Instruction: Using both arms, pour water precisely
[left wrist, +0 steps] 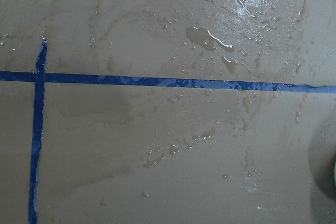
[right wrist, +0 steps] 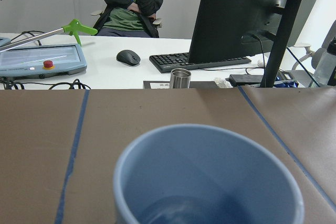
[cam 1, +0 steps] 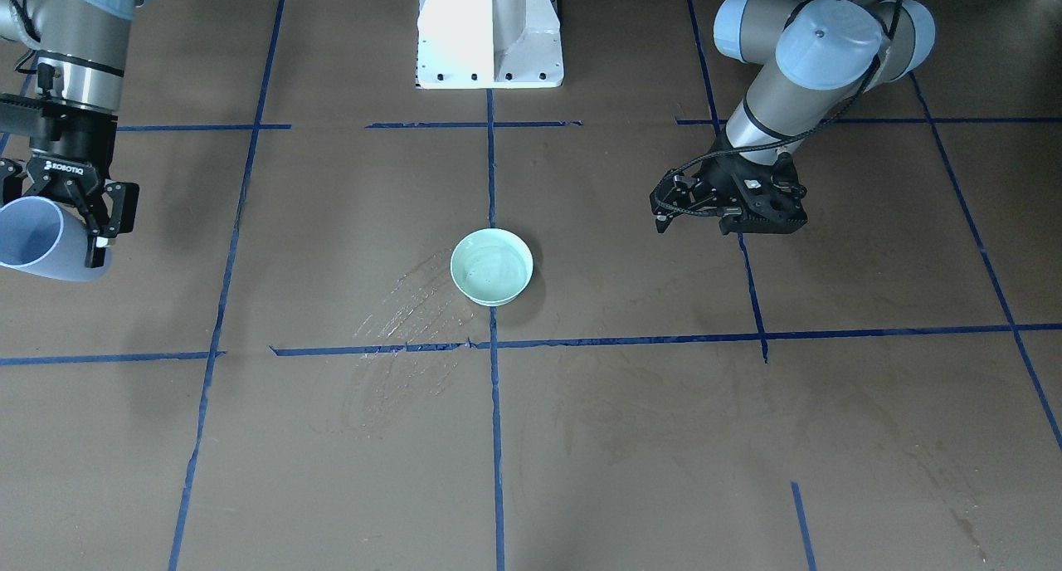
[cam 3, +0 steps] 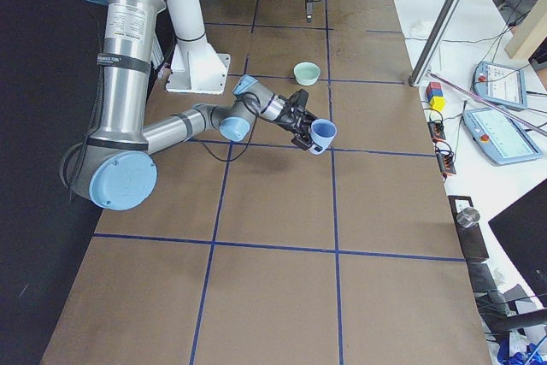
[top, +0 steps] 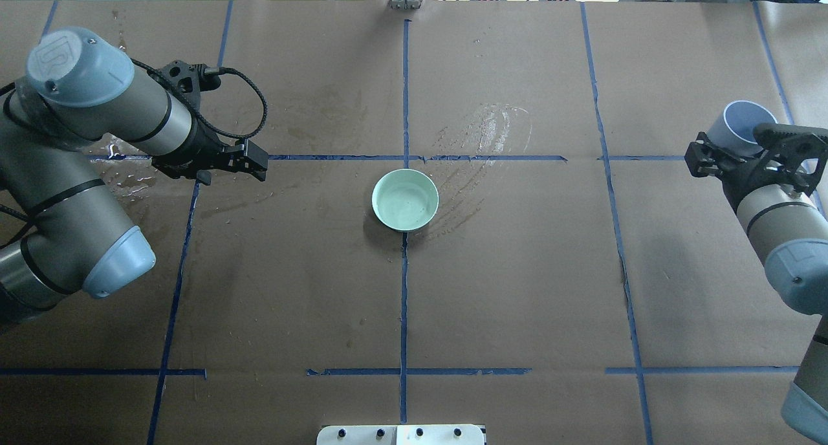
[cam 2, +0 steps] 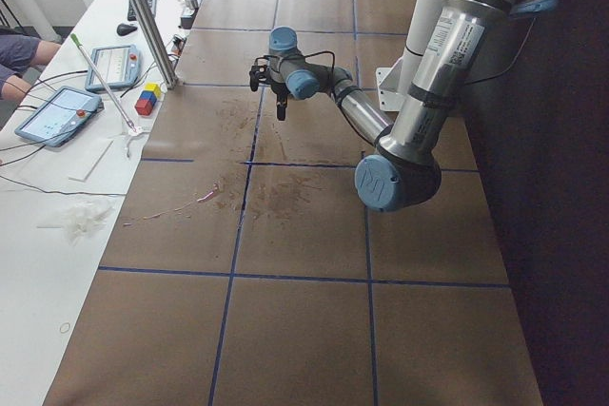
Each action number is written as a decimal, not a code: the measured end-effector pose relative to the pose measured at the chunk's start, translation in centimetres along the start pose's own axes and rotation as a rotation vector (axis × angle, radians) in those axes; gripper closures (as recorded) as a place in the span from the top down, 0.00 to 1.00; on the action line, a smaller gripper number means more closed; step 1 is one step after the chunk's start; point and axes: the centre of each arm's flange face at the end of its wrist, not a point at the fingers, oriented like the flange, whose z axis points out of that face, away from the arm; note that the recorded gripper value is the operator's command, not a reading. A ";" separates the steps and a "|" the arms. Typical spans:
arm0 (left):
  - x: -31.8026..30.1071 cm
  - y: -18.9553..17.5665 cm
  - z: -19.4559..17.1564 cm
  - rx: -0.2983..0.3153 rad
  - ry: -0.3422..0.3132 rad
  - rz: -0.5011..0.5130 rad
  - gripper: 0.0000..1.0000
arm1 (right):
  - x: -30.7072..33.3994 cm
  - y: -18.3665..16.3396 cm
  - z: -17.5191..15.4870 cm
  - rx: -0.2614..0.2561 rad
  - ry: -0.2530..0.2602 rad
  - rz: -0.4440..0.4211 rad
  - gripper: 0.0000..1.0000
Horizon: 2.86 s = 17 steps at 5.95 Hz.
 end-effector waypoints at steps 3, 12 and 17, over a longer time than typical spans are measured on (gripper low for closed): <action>0.1 0.0 0.0 0.000 0.000 -0.001 1.00 | 7.3 6.0 5.0 0.027 0.023 -0.010 0.00; 0.0 0.0 0.0 0.000 -0.001 -0.002 1.00 | 8.8 9.7 6.7 0.064 0.050 0.009 0.00; -0.3 0.0 0.2 -0.002 -0.005 -0.003 1.00 | 5.4 12.2 5.8 0.096 0.000 -0.013 0.18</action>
